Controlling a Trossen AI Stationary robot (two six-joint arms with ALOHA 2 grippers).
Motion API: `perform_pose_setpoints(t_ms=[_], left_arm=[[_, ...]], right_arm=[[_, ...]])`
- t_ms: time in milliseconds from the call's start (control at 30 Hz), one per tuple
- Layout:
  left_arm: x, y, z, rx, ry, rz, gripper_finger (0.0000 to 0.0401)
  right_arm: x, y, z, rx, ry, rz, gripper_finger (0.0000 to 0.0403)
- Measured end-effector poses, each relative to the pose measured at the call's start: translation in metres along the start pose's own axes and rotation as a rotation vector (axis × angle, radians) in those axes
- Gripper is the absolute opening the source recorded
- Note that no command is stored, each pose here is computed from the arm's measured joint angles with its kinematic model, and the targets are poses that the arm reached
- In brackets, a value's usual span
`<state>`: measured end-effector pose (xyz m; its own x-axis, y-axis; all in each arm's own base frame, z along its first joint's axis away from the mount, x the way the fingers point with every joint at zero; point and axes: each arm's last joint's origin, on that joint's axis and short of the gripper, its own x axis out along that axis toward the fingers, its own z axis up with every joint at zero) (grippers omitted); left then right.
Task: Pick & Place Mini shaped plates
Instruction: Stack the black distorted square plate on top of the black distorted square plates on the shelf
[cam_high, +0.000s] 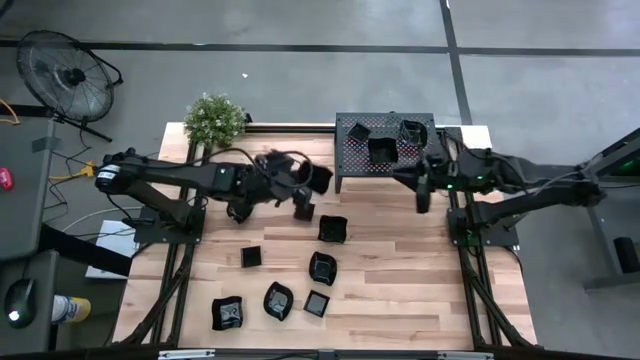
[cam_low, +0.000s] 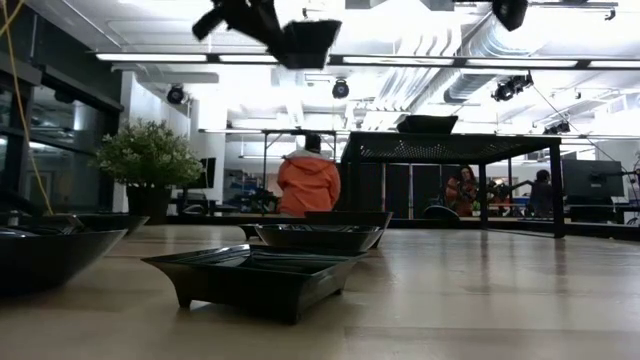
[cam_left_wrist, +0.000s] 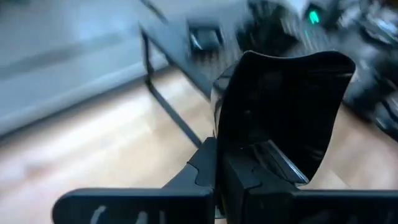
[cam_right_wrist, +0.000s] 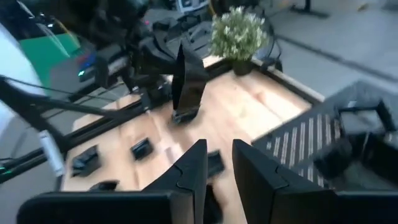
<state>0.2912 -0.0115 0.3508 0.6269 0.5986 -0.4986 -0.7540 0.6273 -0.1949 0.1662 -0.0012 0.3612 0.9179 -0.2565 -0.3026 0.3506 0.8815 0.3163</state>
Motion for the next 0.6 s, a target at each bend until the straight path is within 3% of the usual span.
perform_pose_setpoints(t_ms=[267,433,600], left_arm=[[-0.003,-0.006,0.02,0.099,-0.256,0.135,0.0],[0.0,-0.012,0.026,0.171,-0.349,0.212,0.0],[0.006,-0.02,0.033,0.258,-0.399,0.24,0.0]], right_arm=[[0.049,0.017,0.002,-0.13,-0.151,-0.196,0.0071],[0.076,0.022,0.002,-0.151,-0.21,-0.252,0.0075],[0.101,0.023,0.001,-0.213,-0.243,-0.251,0.0109]])
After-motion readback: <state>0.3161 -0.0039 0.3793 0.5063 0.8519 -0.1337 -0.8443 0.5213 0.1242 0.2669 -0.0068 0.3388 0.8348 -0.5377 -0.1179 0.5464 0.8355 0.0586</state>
